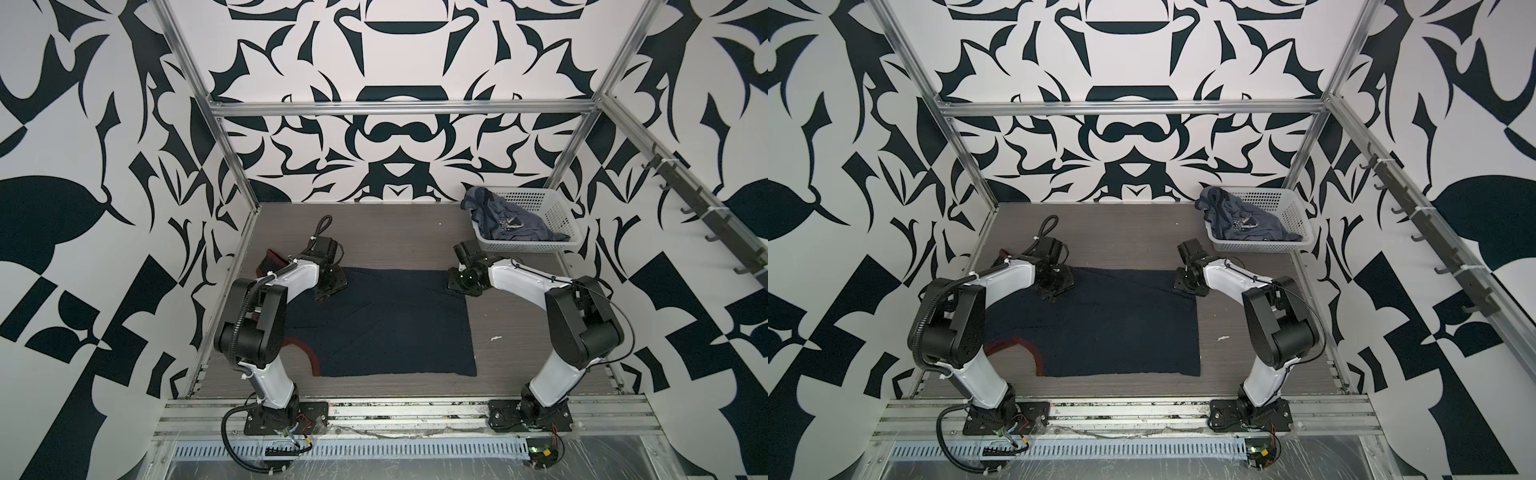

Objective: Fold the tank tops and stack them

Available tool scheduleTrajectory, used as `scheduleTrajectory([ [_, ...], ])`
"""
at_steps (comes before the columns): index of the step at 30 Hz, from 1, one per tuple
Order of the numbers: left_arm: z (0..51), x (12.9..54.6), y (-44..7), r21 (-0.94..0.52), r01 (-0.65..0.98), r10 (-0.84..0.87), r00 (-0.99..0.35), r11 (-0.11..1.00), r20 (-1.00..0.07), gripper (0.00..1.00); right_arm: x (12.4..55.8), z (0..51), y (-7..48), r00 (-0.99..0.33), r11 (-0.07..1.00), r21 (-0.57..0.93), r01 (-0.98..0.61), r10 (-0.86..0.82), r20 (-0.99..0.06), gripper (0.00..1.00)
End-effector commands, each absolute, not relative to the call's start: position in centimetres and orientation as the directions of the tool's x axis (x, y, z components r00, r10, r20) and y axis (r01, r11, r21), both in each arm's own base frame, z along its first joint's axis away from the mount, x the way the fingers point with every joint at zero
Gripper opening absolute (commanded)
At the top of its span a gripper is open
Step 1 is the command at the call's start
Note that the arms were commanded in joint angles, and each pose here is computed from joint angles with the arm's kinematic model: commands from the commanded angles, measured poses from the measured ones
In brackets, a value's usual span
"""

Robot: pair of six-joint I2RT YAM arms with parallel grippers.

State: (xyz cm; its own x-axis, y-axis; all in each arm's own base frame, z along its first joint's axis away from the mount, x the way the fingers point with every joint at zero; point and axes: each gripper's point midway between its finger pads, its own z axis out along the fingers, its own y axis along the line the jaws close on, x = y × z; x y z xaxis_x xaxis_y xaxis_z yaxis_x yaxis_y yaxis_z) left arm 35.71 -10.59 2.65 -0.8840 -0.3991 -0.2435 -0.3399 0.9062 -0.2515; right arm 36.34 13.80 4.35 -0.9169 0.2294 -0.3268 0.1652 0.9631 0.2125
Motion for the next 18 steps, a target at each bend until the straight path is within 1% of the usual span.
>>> scheduleTrajectory([
  [1, 0.4, 34.7, -9.9, -0.210, -0.369, -0.411, -0.886, 0.905, -0.215, 0.48, 37.9, 5.3, 13.7, -0.912, 0.967, 0.206, 0.151, 0.217, -0.348, 0.60],
  [3, -0.2, 34.2, -9.8, -0.207, -0.372, -0.412, -0.887, 0.905, -0.207, 0.48, 38.2, 5.0, 14.1, -0.917, 0.964, 0.231, 0.133, 0.208, -0.341, 0.60],
  [6, -1.0, 33.6, -9.5, -0.197, -0.384, -0.420, -0.885, 0.902, -0.200, 0.47, 38.6, 5.3, 14.6, -0.913, 0.961, 0.251, 0.114, 0.201, -0.354, 0.56],
  [10, -1.7, 33.0, -9.3, -0.185, -0.389, -0.421, -0.887, 0.902, -0.189, 0.46, 39.4, 5.4, 14.4, -0.910, 0.967, 0.234, 0.106, 0.189, -0.369, 0.49],
  [12, -2.0, 32.9, -9.3, -0.181, -0.389, -0.420, -0.889, 0.903, -0.184, 0.46, 39.8, 5.5, 14.3, -0.910, 0.972, 0.212, 0.098, 0.174, -0.377, 0.49],
  [15, -2.1, 32.9, -9.3, -0.180, -0.391, -0.421, -0.889, 0.903, -0.181, 0.46, 40.3, 5.6, 13.8, -0.909, 0.981, 0.175, 0.088, 0.151, -0.389, 0.56],
  [18, -2.1, 32.9, -9.3, -0.181, -0.390, -0.421, -0.888, 0.903, -0.184, 0.46, 40.7, 5.6, 14.1, -0.912, 0.982, 0.172, 0.076, 0.138, -0.387, 0.56],
])
